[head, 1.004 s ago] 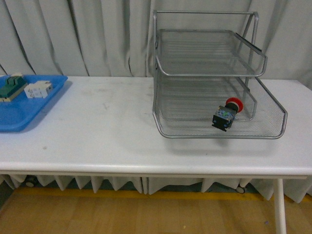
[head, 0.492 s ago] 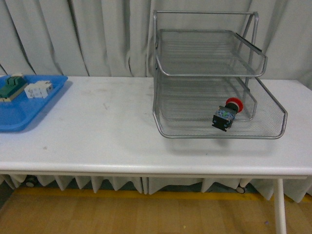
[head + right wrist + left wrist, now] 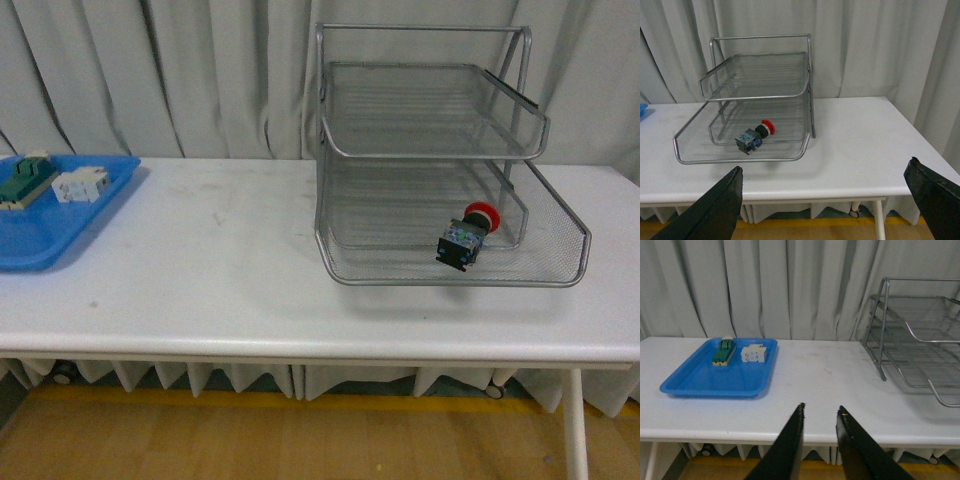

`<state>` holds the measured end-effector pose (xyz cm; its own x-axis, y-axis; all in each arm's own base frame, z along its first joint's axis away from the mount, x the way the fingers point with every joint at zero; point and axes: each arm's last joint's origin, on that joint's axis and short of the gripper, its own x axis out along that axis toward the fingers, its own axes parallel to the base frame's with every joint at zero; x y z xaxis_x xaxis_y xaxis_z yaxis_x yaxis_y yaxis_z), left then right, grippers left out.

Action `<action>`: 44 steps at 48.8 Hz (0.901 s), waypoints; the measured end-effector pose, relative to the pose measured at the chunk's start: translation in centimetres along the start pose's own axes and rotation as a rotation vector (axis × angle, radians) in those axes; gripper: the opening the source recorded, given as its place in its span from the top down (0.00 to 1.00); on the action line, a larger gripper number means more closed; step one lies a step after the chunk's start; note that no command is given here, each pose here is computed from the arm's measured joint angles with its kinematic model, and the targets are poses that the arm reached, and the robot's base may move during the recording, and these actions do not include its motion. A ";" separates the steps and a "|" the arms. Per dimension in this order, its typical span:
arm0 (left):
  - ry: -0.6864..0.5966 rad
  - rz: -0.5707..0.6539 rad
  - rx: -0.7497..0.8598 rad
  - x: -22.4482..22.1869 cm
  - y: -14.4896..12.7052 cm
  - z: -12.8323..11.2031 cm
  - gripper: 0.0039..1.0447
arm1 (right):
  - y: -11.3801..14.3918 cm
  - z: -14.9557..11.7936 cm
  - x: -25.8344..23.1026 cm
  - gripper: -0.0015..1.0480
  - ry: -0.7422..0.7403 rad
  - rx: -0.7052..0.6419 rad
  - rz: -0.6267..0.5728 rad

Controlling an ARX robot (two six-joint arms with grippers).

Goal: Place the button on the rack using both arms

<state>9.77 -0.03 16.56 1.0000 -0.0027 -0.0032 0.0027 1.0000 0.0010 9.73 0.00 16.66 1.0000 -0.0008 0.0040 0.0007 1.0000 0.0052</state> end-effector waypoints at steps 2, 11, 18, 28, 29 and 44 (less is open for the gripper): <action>0.000 0.000 0.000 0.0 0.0 0.0 0.72 | 0.0 0.0 0.0 0.06 0.000 0.000 0.000; 0.000 0.000 0.000 0.0 0.0 0.0 0.35 | 0.0 0.0 0.0 0.06 0.000 0.000 0.000; 0.000 0.002 0.000 0.0 0.0 0.0 0.12 | -0.1 -0.1 0.1 0.06 0.062 0.003 0.086; 0.000 0.000 0.001 0.0 0.0 0.0 0.06 | -0.1 2.6 3.2 0.06 0.019 0.007 0.326; 0.000 0.000 0.001 0.0 0.0 0.0 0.06 | -0.1 3.1 3.7 0.06 0.004 0.006 0.331; 0.000 0.000 0.001 0.0 0.0 0.0 0.06 | -0.5 6.4 15.1 0.06 0.058 0.128 0.242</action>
<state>9.77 -0.03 16.57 1.0000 -0.0027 -0.0029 0.0027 1.0000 0.0017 24.76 -0.51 23.13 0.9695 0.2421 -0.0370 -0.2351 0.9622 0.1374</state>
